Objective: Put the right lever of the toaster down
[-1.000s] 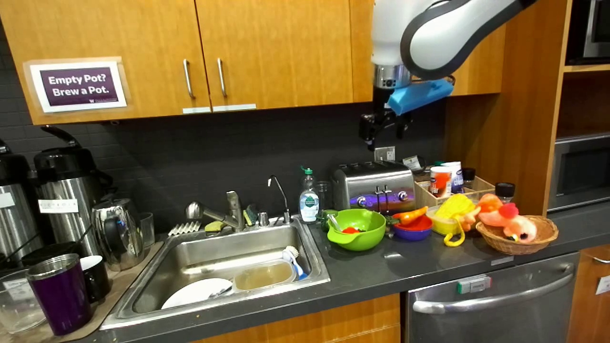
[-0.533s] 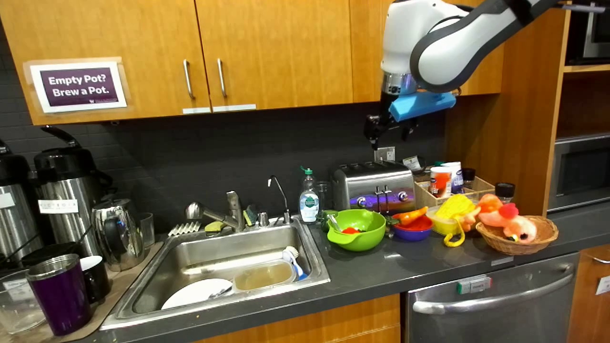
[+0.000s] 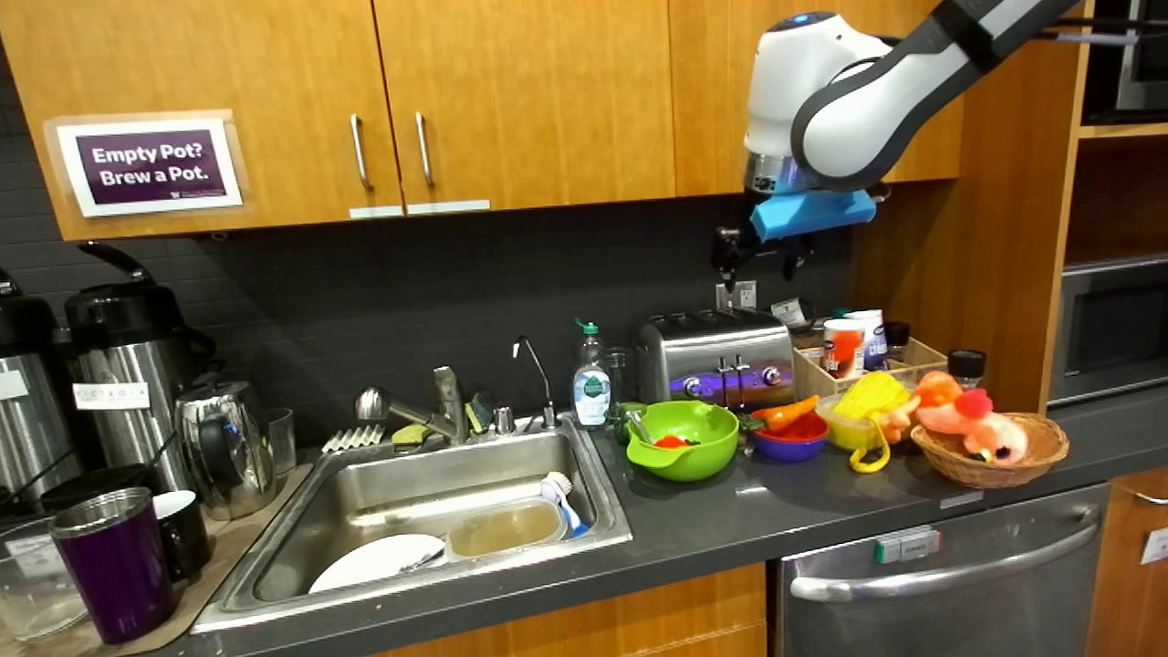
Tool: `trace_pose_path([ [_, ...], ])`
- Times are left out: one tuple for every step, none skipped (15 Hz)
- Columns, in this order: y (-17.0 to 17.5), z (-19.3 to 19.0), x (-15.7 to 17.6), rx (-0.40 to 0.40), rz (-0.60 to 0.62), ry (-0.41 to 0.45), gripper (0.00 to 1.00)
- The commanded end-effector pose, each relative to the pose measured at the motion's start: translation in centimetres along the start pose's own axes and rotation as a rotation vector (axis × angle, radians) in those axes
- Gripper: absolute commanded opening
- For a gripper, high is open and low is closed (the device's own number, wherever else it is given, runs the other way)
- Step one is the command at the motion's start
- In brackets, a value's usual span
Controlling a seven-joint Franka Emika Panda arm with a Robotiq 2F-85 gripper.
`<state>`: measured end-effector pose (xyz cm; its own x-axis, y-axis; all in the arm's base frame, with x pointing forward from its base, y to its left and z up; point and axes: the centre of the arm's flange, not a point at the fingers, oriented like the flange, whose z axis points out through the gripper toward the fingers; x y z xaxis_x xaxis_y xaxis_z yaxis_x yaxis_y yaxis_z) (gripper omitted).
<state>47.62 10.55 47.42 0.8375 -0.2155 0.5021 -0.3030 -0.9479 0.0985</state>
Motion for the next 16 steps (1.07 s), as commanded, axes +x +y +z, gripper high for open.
trace_pose_path([
  [0.1, 0.2, 0.0, -0.001, 0.003, -0.004, 1.0],
  [0.1, 0.3, 0.0, -0.002, 0.005, -0.006, 1.0],
  [0.1, 0.4, 0.0, -0.002, 0.005, -0.007, 1.0],
  [0.1, 0.4, 0.0, -0.002, 0.006, -0.007, 1.0],
  [0.1, 0.3, 0.0, -0.002, 0.006, -0.007, 1.0],
  [0.1, 0.3, 0.0, -0.001, 0.006, -0.007, 1.0],
  [0.1, 0.3, 0.0, -0.001, 0.006, -0.007, 1.0],
  [0.1, 0.3, 0.0, -0.001, 0.007, -0.007, 1.0],
  [0.1, 0.3, 0.0, -0.001, 0.007, -0.007, 1.0],
  [0.1, 0.3, 0.0, -0.001, 0.007, -0.007, 1.0],
  [0.1, 0.5, -0.2, -0.004, 0.004, 0.007, 1.0],
  [0.1, 0.7, -0.3, -0.005, -0.004, 0.022, 1.0],
  [0.3, 1.3, -0.1, -0.005, -0.012, 0.049, 1.0],
  [0.4, 1.6, 0.2, 0.004, -0.012, 0.062, 1.0],
  [0.6, 2.0, 0.7, 0.014, -0.003, 0.071, 1.0],
  [0.7, 2.2, 1.1, 0.025, -0.002, 0.073, 1.0],
])
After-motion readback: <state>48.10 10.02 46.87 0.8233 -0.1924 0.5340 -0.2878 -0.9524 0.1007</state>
